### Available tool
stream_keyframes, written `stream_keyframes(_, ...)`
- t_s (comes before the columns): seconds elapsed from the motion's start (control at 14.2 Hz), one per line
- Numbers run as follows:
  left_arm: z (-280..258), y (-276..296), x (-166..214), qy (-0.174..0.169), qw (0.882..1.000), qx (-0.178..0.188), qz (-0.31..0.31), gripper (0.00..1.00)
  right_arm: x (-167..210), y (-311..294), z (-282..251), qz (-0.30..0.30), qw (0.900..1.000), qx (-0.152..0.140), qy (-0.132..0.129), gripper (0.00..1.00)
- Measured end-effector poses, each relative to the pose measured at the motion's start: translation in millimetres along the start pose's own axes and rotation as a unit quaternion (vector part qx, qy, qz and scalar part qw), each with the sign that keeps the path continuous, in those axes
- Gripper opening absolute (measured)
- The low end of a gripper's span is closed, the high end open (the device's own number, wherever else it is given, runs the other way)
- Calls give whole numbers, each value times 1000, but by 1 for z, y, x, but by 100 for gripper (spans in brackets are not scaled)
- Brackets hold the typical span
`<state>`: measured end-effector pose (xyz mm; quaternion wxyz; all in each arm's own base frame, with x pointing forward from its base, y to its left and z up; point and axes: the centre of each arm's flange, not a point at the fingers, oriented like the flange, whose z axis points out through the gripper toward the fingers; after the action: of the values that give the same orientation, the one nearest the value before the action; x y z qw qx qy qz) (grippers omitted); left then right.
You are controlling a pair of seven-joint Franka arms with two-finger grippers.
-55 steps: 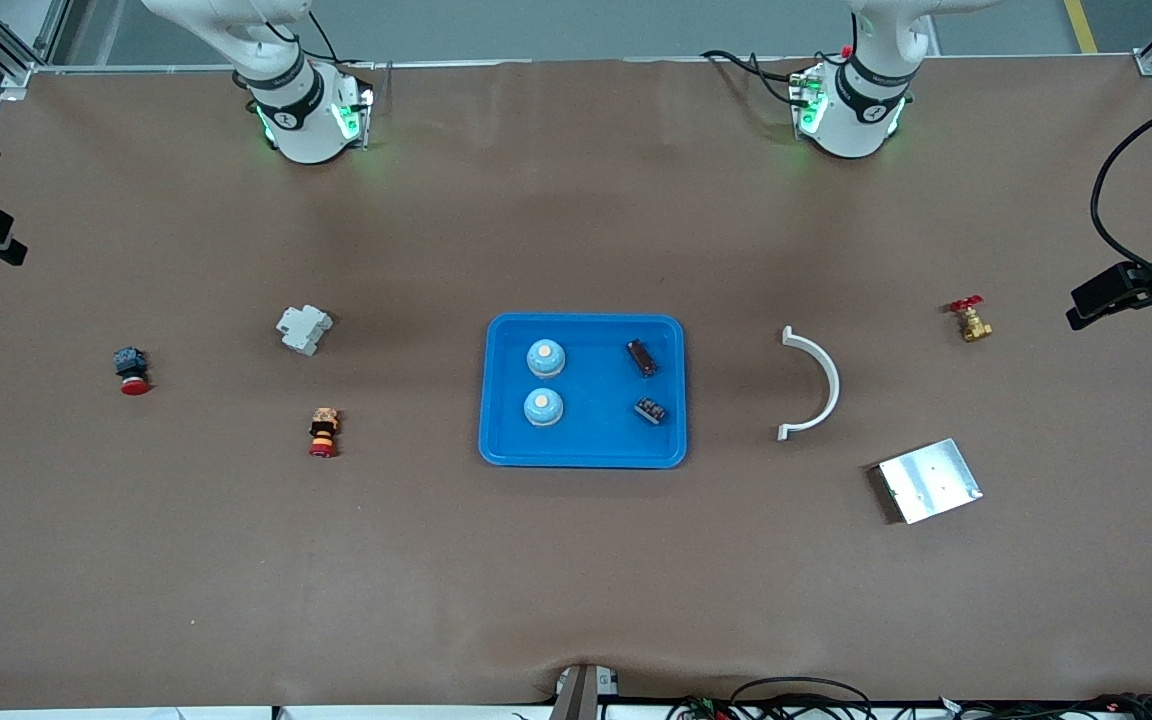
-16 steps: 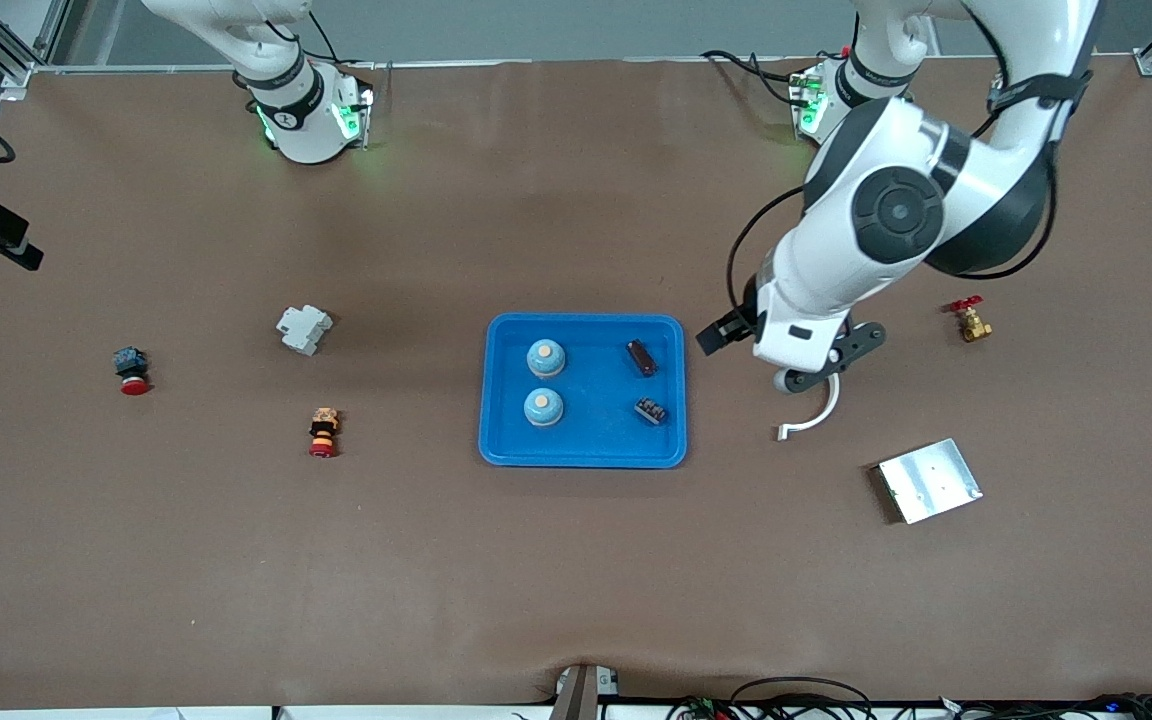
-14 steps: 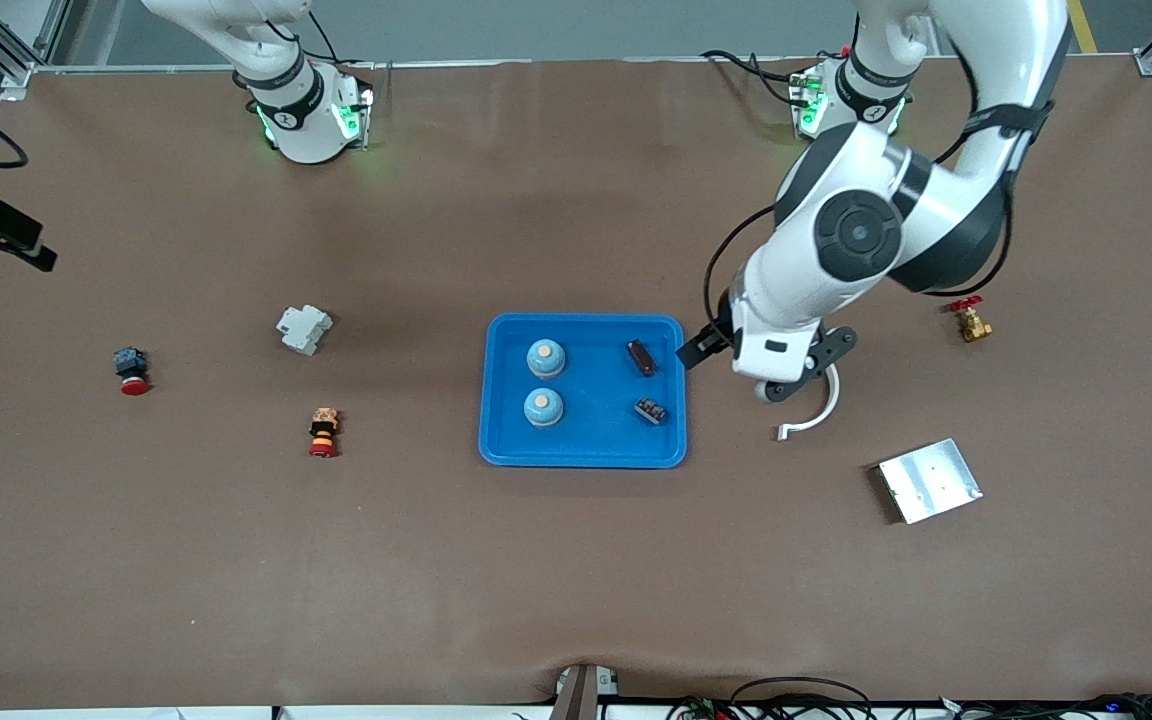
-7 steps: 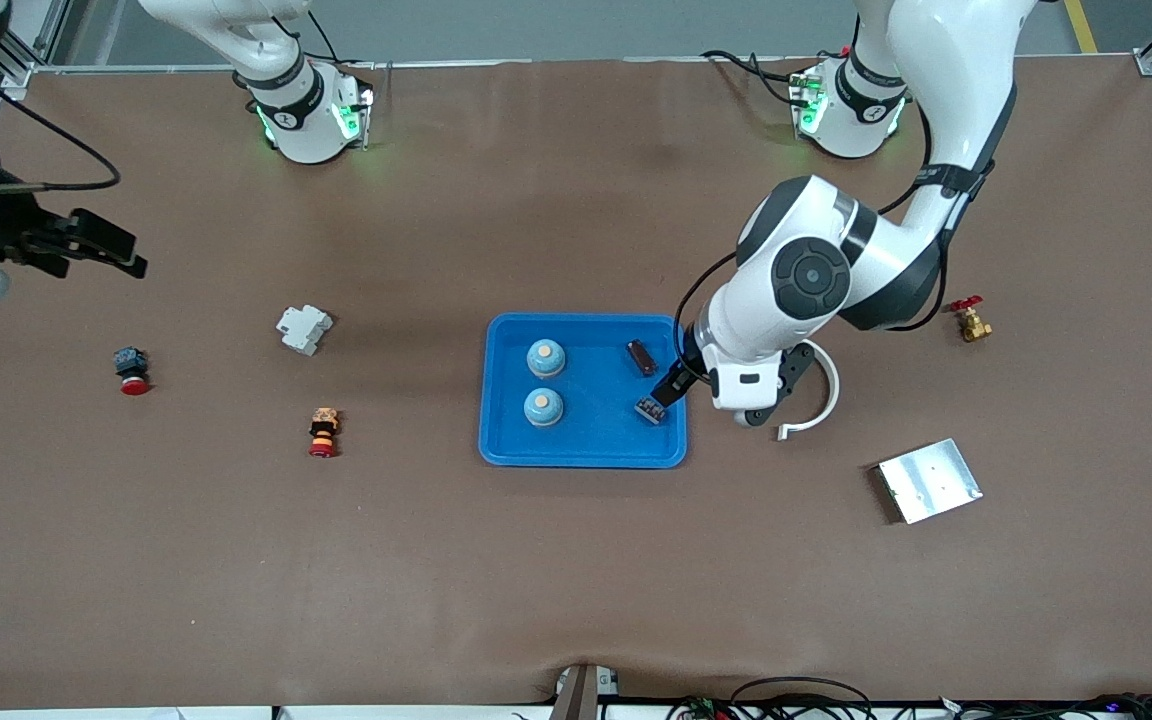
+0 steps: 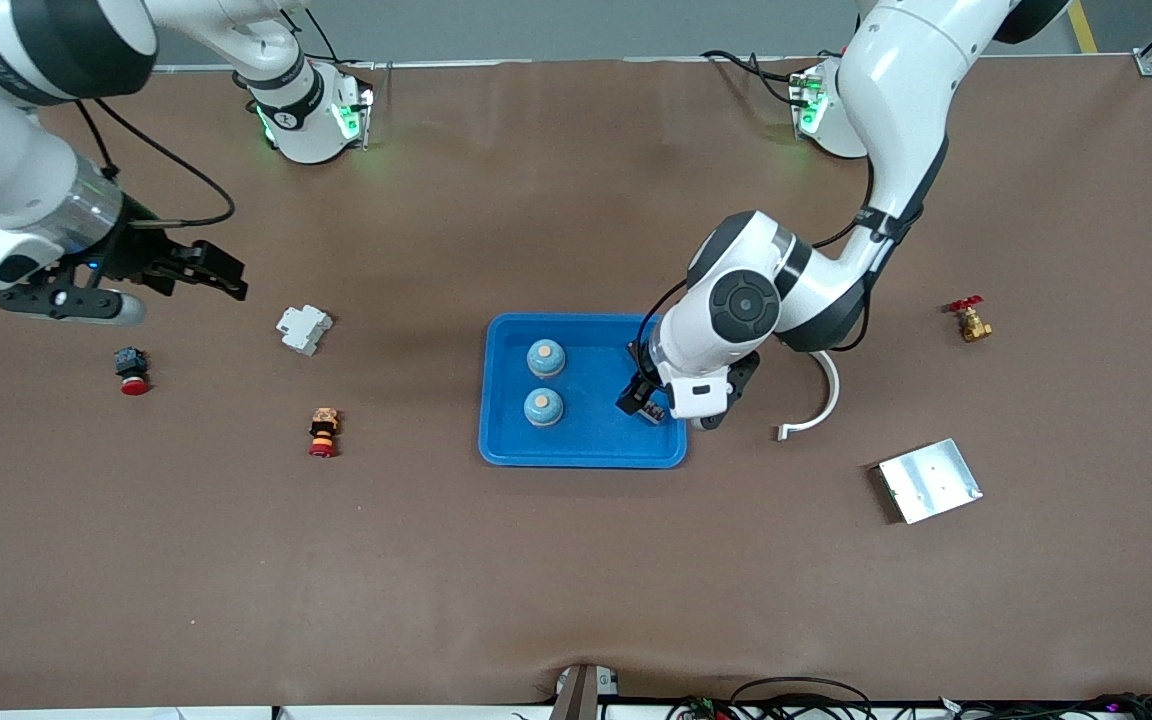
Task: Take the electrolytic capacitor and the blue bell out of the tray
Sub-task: 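Reach the left gripper into the tray while the right gripper approaches, then grasp a brown capacitor with the left gripper while the right grasps a bell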
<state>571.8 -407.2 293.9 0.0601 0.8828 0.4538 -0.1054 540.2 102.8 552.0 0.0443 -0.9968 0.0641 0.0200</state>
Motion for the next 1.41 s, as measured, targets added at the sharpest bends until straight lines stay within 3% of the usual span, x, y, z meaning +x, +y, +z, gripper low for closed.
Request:
stream_keyframes(0.28, 24, 1, -3, 22, 999, 6, -22, 100, 0, -20, 11, 18, 1000, 3, 11, 100)
stream_keyframes(0.63, 43, -5, 0, 35, 999, 22, -19, 100, -8, -86, 47, 68, 998, 4, 13, 100)
stream_keyframes(0.91, 84, -21, -13, 34, 999, 41, -7, 100, -13, -119, 68, 91, 996, 6, 17, 100)
stream_keyframes(1.41, 91, -30, -16, 36, 999, 36, -3, 100, -16, -156, 98, 114, 993, 10, 23, 100)
